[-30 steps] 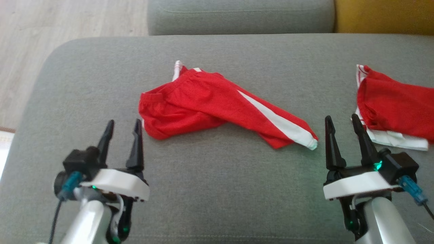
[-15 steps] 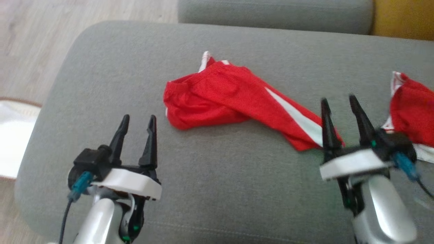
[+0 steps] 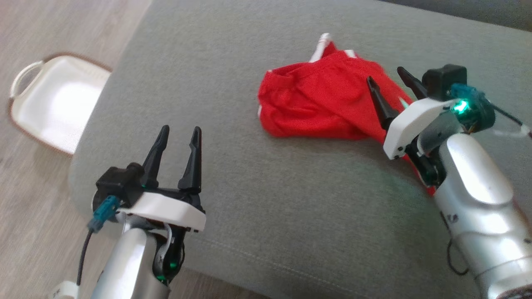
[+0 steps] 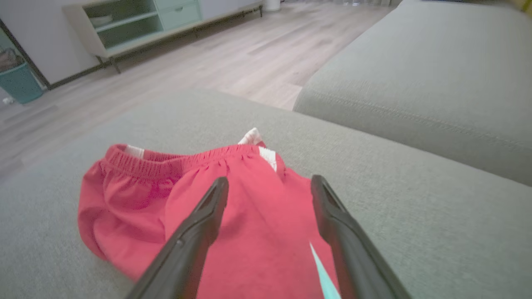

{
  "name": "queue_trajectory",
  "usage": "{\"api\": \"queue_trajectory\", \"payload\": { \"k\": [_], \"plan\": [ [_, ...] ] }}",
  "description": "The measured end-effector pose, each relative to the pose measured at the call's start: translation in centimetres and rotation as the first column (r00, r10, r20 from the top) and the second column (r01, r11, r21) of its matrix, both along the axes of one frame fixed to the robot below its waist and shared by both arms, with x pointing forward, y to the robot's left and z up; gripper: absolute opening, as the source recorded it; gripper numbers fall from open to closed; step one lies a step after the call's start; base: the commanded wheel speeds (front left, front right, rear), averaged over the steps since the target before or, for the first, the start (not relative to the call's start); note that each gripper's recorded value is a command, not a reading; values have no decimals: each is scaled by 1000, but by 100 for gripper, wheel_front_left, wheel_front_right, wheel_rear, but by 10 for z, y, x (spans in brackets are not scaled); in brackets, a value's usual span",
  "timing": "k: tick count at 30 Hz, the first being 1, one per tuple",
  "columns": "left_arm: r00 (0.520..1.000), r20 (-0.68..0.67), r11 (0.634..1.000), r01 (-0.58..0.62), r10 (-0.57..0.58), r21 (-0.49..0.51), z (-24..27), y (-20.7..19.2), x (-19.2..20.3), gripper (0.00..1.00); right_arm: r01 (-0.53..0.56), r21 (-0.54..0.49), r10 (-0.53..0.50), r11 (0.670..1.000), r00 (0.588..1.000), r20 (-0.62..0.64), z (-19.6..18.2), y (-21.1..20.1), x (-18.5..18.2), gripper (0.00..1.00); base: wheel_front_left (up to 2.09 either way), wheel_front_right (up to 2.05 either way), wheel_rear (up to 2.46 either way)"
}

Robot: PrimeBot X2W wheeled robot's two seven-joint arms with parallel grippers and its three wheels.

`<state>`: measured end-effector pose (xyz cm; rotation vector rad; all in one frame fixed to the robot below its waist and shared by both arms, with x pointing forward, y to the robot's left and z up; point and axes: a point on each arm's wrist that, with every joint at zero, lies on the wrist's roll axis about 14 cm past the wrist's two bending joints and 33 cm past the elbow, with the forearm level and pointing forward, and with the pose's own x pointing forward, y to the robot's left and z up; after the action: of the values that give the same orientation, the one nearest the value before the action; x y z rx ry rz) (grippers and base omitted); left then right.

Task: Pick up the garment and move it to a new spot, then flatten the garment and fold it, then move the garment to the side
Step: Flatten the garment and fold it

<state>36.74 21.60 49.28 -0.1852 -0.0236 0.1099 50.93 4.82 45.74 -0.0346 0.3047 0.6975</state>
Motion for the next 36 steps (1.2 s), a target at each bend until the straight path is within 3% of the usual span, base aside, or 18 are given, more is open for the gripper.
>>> {"api": "queue_trajectory", "payload": {
  "k": [7,15,16,17,18,24,28,32,36],
  "plan": [
    [998,-44,999,-49,49,-20,-12,11,-9,100,-83,-69,75,994,992,-101,-34,22,12,100,0,0,0],
    [997,-63,998,-53,52,-16,-17,11,-4,100,-99,-105,83,990,986,-148,-54,25,23,100,0,0,0],
    [997,-62,998,-54,53,-14,-17,11,-3,100,-105,-108,87,989,984,-154,-56,26,23,89,0,0,0],
    [997,-62,998,-53,52,-14,-17,11,-3,100,-108,-109,90,988,983,-160,-57,26,22,20,0,0,0],
    [997,-63,999,-52,51,-15,-17,10,-2,100,-111,-105,94,988,983,-157,-57,27,21,0,0,0,0],
    [999,-47,999,-26,25,-23,-14,2,3,100,-52,-50,51,997,998,-33,-25,12,41,0,0,0,0],
    [1000,-30,1000,0,0,-31,-10,-6,8,100,37,-39,-32,999,993,116,13,-26,70,0,0,0,0],
    [1000,-14,999,23,-23,-29,-6,-13,12,100,148,-36,-134,988,956,261,59,-77,97,0,0,0,0],
    [998,8,998,59,-59,-30,0,-24,17,100,239,-23,-210,971,891,402,115,-119,113,0,0,0,0]
  ]
}}
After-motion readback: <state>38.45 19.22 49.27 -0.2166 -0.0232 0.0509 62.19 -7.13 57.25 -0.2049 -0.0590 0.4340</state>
